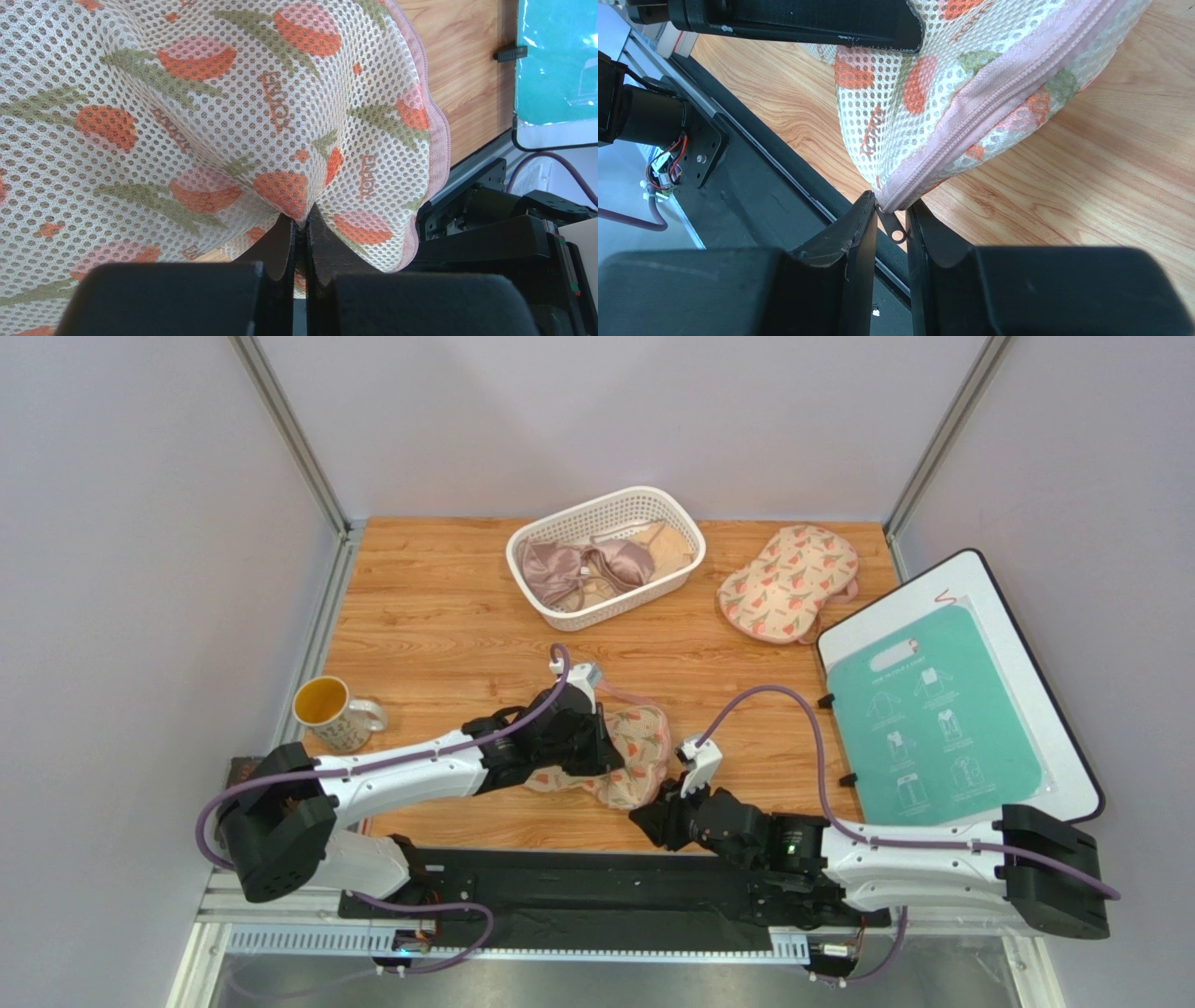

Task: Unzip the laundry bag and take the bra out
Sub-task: Unzip the laundry bag at the center of the board.

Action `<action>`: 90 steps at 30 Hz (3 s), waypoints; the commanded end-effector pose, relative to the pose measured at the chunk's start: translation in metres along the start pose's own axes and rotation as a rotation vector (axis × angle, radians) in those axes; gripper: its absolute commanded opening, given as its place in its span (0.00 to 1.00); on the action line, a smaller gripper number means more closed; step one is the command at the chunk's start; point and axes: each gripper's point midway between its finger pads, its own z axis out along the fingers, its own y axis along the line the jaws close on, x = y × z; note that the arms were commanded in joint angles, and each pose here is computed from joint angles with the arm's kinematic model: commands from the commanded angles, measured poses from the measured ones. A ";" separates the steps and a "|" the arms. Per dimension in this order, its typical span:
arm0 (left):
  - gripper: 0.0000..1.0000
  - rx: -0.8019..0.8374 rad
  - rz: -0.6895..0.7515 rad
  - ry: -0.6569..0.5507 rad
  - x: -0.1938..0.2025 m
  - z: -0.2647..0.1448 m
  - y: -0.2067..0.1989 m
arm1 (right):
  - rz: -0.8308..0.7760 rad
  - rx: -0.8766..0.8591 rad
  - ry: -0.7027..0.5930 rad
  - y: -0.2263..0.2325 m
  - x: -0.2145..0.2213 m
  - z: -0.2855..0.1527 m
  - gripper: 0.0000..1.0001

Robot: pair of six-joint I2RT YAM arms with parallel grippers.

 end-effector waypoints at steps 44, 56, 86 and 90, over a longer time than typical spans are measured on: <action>1.00 0.123 0.632 -0.099 -0.001 -0.029 -0.017 | -0.012 0.065 0.014 -0.010 -0.009 -0.014 0.00; 0.95 0.328 0.795 -0.145 0.040 -0.045 -0.018 | 0.032 0.064 0.016 -0.009 -0.015 -0.013 0.00; 0.00 0.148 0.925 -0.101 0.057 0.020 -0.019 | 0.074 -0.010 0.033 0.003 -0.016 -0.014 0.00; 0.00 0.127 0.950 -0.096 0.060 0.018 -0.011 | 0.087 0.015 0.040 -0.002 -0.016 -0.015 0.00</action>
